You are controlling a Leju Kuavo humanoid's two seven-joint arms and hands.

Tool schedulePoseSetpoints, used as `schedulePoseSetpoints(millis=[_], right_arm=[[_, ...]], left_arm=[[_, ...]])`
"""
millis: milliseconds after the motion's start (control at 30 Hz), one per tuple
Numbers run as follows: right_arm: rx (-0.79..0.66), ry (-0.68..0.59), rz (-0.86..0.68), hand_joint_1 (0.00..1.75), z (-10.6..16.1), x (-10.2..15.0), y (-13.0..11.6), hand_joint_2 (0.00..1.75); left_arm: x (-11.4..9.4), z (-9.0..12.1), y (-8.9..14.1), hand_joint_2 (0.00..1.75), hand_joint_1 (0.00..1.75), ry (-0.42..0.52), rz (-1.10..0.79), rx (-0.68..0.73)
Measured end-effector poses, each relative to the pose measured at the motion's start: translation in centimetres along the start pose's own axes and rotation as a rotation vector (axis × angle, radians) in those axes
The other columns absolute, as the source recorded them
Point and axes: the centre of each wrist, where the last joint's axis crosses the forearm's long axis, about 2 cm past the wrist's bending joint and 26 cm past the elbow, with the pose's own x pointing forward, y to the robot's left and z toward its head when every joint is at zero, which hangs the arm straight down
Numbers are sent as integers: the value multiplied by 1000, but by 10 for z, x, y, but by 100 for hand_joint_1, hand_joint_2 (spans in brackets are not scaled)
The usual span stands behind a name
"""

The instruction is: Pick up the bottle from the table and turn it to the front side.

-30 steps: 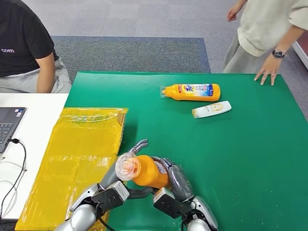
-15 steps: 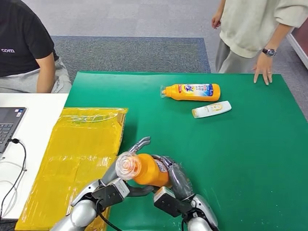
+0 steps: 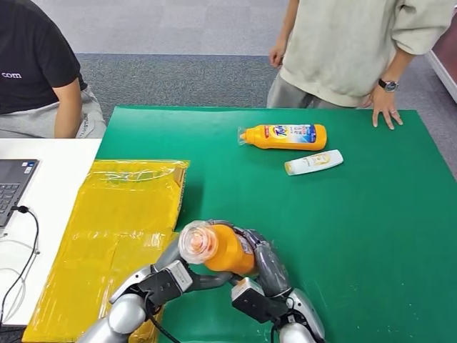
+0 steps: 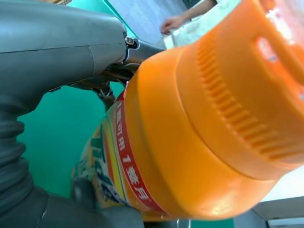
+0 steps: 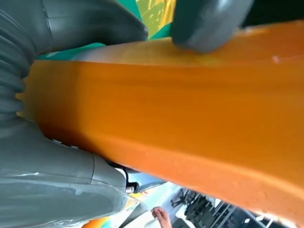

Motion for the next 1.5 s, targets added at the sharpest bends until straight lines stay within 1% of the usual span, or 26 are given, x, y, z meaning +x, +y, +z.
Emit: schedulePoseSetpoints(millis=[67,167,200,300,333,433,533,833,1133,1367,1500], right_arm=[[5,-5,-5,143,-2,0,-1,175],[10,-6,-15,131,-3,0,-1,175],[11,-7,-18,118,-4,0,-1,175],[14,-9,-22,49,-4,0,-1,175],[15,-10,-24,33,-4,0,-1,175],[19,-13,-30,13,-4,1,0,175],[24,-15,-37,0,-3,2,2,175],[22,-7,-59,0,-2,3,4,175],[26,6,-68,0,0,2,5,175],[30,26,-74,0,7,2,9,175],[33,36,-74,0,10,1,11,175]], left_arm=[[-1,-1,2,175,175,-10,6,7],[-1,0,4,175,175,-23,7,19],[-2,0,4,175,175,-27,6,23],[-2,0,5,175,175,-37,2,31],[-2,1,5,175,175,-39,0,34],[-3,2,8,175,175,-40,-9,54],[-4,3,11,175,175,-40,-26,80],[-5,7,17,175,175,-41,-85,120],[0,16,22,175,175,-42,-145,130],[2,32,36,175,175,9,-228,104],[2,51,49,175,175,59,-266,65]])
